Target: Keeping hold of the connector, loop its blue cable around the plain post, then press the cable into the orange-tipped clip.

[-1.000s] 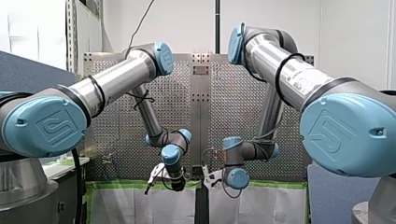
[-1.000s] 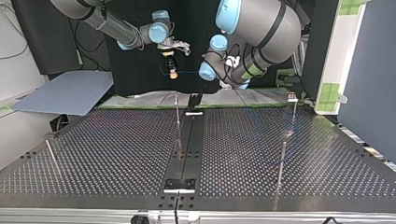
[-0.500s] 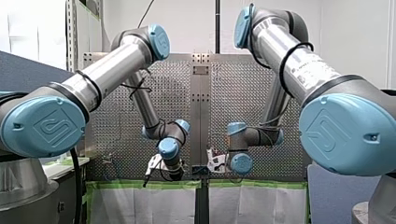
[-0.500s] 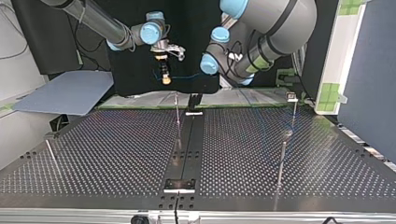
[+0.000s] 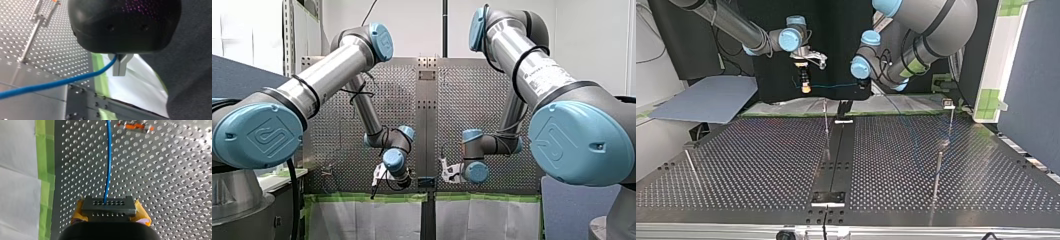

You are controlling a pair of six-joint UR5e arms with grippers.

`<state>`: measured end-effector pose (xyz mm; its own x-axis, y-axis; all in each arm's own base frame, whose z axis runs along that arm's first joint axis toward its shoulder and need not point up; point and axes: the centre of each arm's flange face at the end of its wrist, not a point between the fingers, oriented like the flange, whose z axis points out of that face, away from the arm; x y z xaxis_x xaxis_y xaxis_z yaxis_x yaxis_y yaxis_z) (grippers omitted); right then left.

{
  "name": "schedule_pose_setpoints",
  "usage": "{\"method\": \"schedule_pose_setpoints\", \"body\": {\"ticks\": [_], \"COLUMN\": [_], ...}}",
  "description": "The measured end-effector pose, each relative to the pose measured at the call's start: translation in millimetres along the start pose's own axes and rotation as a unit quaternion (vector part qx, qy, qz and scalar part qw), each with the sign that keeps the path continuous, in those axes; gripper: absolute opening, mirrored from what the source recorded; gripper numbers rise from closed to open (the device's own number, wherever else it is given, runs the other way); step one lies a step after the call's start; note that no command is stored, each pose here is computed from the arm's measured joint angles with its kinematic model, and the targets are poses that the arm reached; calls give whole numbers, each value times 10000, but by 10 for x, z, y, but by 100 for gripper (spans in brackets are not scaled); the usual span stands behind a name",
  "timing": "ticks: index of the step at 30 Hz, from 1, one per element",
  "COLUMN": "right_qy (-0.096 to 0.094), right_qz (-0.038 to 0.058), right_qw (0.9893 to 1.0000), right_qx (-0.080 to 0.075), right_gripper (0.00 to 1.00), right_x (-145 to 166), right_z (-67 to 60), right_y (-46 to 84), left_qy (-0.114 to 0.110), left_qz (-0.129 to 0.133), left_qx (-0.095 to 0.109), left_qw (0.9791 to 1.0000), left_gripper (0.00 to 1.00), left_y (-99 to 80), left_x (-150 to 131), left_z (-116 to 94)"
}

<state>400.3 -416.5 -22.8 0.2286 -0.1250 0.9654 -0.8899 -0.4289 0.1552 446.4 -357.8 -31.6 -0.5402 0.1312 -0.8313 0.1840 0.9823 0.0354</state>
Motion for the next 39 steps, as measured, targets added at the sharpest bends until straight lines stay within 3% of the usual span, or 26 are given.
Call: {"method": "schedule_pose_setpoints", "body": {"ticks": [7,13,19,29,39], "right_qy": [-49,7,117,94,346], "right_qz": [-70,-28,16,41,179], "right_qw": [9999,9999,9999,9997,9990], "right_qx": [-91,-120,-121,-236,-215], "right_gripper": [0,0,0,0,0], "right_x": [-49,-55,-57,-286,-252], "right_z": [6,57,121,190,319], "right_y": [124,229,334,501,676], "left_qy": [-356,-627,-904,-1385,-1744], "left_qz": [-170,-279,-225,-368,-430], "left_qx": [85,133,182,309,454], "left_qw": [9992,9976,9955,9892,9827], "left_gripper": [0,0,0,0,0], "left_y": [-75,-169,-310,-486,-561], "left_x": [-77,-111,-130,-236,-277], "left_z": [58,67,46,67,127]}}
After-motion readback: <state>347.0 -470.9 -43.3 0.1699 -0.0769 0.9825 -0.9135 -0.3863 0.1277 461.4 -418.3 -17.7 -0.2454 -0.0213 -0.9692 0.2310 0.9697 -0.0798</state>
